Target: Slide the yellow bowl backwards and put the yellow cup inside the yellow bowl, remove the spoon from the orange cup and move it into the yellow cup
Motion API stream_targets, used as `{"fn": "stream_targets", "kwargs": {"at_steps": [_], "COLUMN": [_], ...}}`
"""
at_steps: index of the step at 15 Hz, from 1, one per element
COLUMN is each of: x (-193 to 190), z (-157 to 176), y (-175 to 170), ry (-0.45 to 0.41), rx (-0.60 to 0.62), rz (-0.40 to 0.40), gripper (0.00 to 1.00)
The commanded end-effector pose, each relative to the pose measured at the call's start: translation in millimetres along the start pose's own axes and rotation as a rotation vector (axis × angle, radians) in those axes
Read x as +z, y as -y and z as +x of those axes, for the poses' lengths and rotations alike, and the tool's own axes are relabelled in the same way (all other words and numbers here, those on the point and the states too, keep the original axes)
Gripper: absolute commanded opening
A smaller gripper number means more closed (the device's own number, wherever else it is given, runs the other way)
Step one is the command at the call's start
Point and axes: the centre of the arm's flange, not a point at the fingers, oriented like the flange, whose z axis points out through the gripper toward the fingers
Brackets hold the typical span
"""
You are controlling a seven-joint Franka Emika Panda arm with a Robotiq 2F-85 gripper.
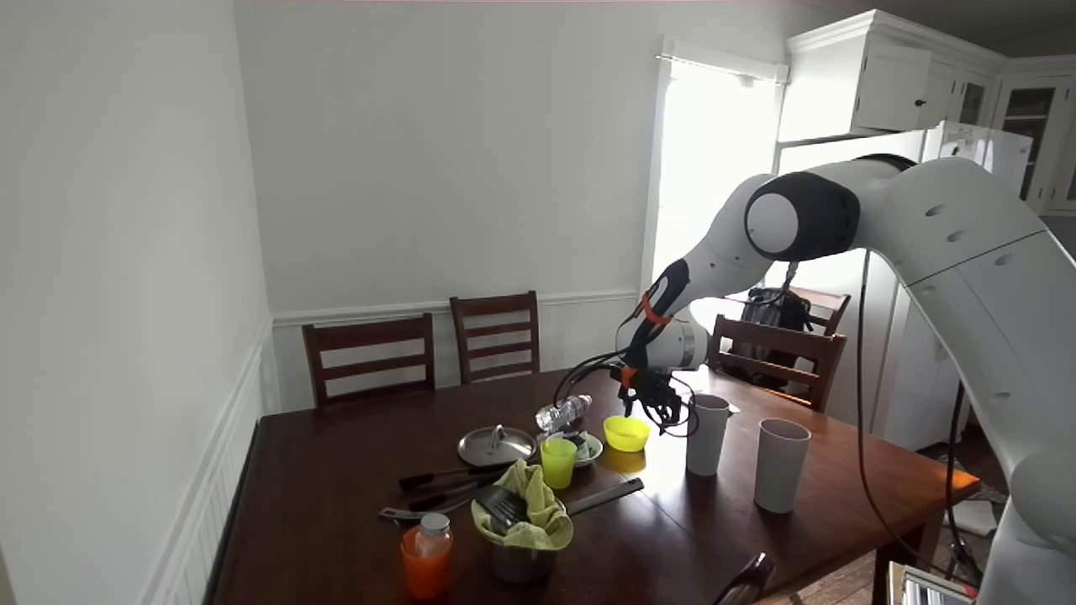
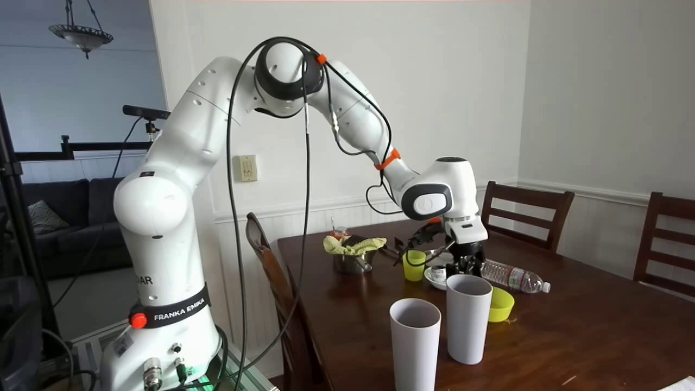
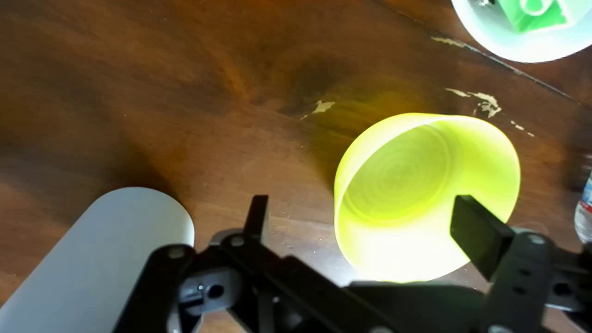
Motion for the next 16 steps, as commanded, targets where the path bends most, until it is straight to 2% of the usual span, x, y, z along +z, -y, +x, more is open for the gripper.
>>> {"fn": "stream_targets", "kwargs": {"at_steps": [1, 2, 4, 5, 12, 14, 16], "x": [20.3, 24.1, 32.5, 37.0, 35.1, 32.2, 28.0], "z": [13.9, 14.8, 15.5, 16.3, 6.7, 1.3, -1.9], "y": [14.5, 15.0, 15.2, 15.2, 3.1, -4.9, -12.2], "ry": [0.016, 0.019, 0.026, 0.031, 0.055, 0.078, 0.094], "rx": [0.046, 0.049, 0.053, 0.055, 0.041, 0.024, 0.005], "rz": [0.004, 0.001, -0.011, -0.019, -0.079, -0.105, -0.119], "gripper": [0.99, 0.96, 0.79, 0.64, 0.13, 0.01, 0.0]}}
